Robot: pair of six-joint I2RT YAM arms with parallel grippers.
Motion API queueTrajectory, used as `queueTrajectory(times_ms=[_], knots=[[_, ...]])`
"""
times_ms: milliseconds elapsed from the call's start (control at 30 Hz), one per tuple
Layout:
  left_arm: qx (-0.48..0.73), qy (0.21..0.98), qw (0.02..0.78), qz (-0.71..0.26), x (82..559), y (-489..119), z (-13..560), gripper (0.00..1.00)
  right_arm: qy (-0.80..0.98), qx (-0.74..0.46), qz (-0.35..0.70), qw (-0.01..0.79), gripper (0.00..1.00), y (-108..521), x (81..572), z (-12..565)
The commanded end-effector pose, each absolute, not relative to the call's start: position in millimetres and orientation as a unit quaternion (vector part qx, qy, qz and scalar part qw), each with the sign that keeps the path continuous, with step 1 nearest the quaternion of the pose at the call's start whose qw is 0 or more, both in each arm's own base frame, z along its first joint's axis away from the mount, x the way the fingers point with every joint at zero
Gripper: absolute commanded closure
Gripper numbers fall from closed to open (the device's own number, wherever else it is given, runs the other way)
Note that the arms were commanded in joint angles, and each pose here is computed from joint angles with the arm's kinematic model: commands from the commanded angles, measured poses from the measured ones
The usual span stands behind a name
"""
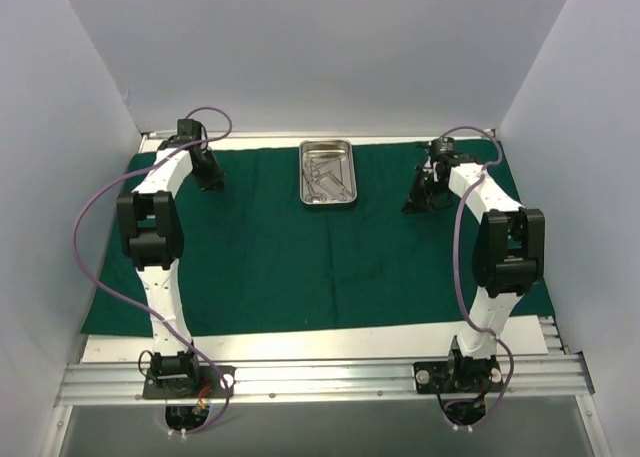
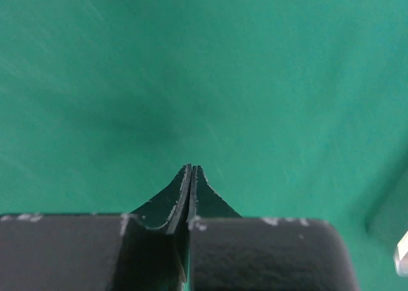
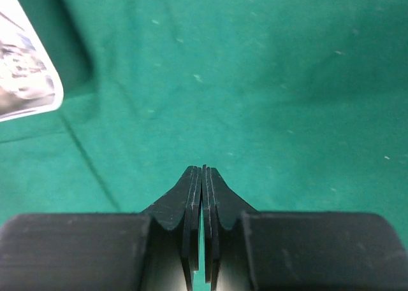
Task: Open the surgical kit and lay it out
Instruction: Smooth out the surgical kit at the center of the board.
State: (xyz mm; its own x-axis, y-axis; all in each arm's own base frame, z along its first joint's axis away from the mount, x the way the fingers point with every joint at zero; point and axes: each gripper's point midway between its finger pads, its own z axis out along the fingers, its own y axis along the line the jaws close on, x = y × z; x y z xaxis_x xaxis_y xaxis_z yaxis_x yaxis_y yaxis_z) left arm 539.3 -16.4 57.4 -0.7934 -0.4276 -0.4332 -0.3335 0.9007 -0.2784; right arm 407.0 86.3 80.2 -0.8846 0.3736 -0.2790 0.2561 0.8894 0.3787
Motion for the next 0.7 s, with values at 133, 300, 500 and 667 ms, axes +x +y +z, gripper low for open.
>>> queueTrajectory(times_ms=[133,300,500,667], knots=[[-0.222,0.948,0.193,-0.124,480,-27,83,0.98,0.971,0.161,0.116,0.133,1.0,72,376,47],[-0.227,0.955,0.142,-0.13,470,-20,60,0.98,0.969,0.184,0.125,0.107,1.0,76,355,15],[-0.216,0.964,0.094,-0.121,474,-14,32,0.98,0.968,0.202,0.135,0.059,1.0,84,312,-16],[-0.218,0.968,0.052,-0.115,469,-11,11,0.98,0.969,0.198,0.135,0.056,1.0,91,293,-14]])
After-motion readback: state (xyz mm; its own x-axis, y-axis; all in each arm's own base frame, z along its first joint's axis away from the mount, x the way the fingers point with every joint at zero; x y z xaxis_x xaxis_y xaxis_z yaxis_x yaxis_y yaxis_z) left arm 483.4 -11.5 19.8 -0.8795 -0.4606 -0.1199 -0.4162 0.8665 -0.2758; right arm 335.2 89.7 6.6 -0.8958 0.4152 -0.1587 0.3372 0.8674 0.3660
